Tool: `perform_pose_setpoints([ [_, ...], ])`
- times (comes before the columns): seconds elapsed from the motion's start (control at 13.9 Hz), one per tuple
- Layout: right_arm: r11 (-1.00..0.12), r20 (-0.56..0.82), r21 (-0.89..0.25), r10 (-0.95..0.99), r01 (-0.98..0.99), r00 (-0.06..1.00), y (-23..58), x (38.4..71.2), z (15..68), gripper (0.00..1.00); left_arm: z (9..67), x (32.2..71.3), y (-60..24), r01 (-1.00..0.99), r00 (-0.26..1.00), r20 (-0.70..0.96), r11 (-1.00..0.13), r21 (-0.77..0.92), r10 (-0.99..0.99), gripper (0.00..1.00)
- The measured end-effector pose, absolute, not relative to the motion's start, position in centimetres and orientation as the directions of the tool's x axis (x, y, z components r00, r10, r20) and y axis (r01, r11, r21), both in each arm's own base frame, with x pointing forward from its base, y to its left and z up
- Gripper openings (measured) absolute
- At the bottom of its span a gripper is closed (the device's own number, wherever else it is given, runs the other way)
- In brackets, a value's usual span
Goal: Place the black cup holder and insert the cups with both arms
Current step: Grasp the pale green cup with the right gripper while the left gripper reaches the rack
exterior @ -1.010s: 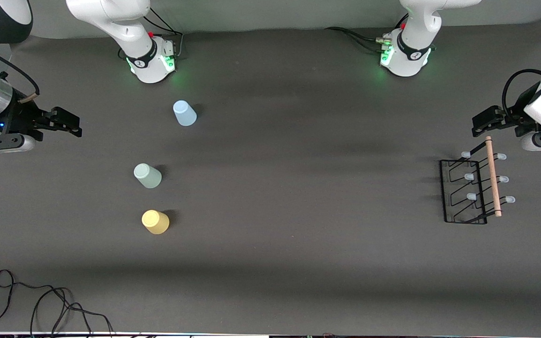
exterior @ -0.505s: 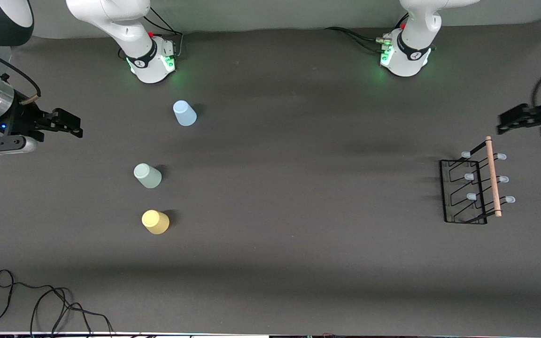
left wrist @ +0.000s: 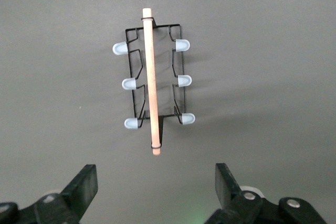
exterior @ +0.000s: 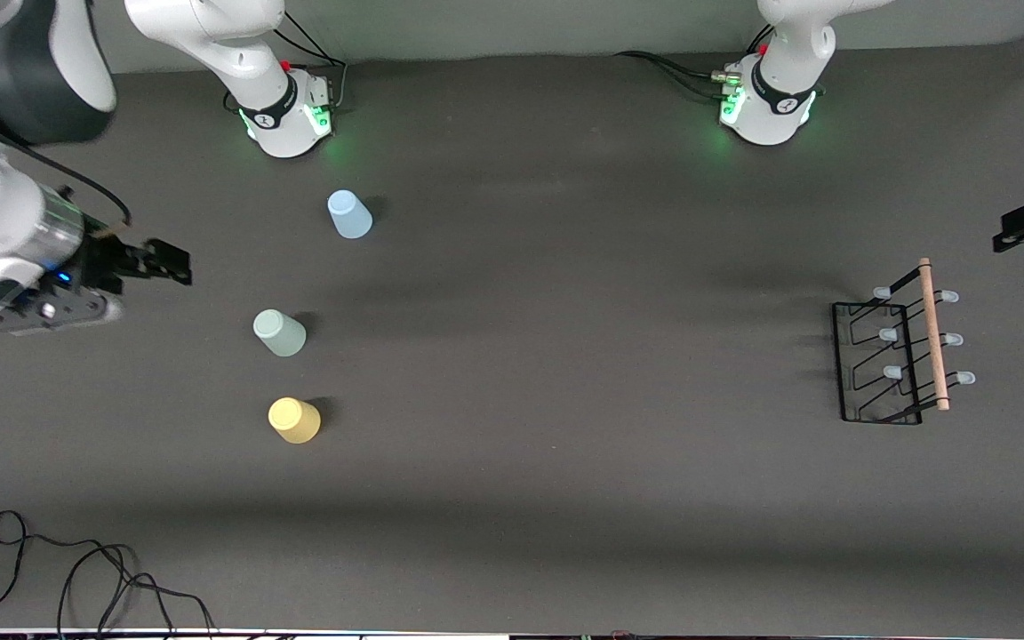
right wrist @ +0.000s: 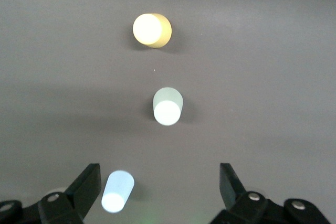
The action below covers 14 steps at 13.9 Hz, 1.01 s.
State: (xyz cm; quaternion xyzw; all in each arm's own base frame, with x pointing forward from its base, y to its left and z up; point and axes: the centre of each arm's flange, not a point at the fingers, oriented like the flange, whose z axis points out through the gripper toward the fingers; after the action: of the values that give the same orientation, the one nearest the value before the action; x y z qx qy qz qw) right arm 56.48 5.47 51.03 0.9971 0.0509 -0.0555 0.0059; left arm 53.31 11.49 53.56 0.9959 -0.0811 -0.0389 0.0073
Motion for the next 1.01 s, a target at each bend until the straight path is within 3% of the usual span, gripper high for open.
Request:
perform_pose_setpoints([
  [0.58,-0.995,-0.114,0.005,0.100,0.102,0.988,5.0,52.5,36.2,1.00,38.2,51.2,11.7,-0.164,0.986,0.009,-0.986,-0.011,-0.164,1.00],
  [1.01,-0.985,-0.158,0.012,0.169,0.173,0.973,7.4,51.0,30.6,1.00,33.9,51.3,11.7,-0.166,0.986,0.004,-0.986,-0.007,-0.166,0.97],
])
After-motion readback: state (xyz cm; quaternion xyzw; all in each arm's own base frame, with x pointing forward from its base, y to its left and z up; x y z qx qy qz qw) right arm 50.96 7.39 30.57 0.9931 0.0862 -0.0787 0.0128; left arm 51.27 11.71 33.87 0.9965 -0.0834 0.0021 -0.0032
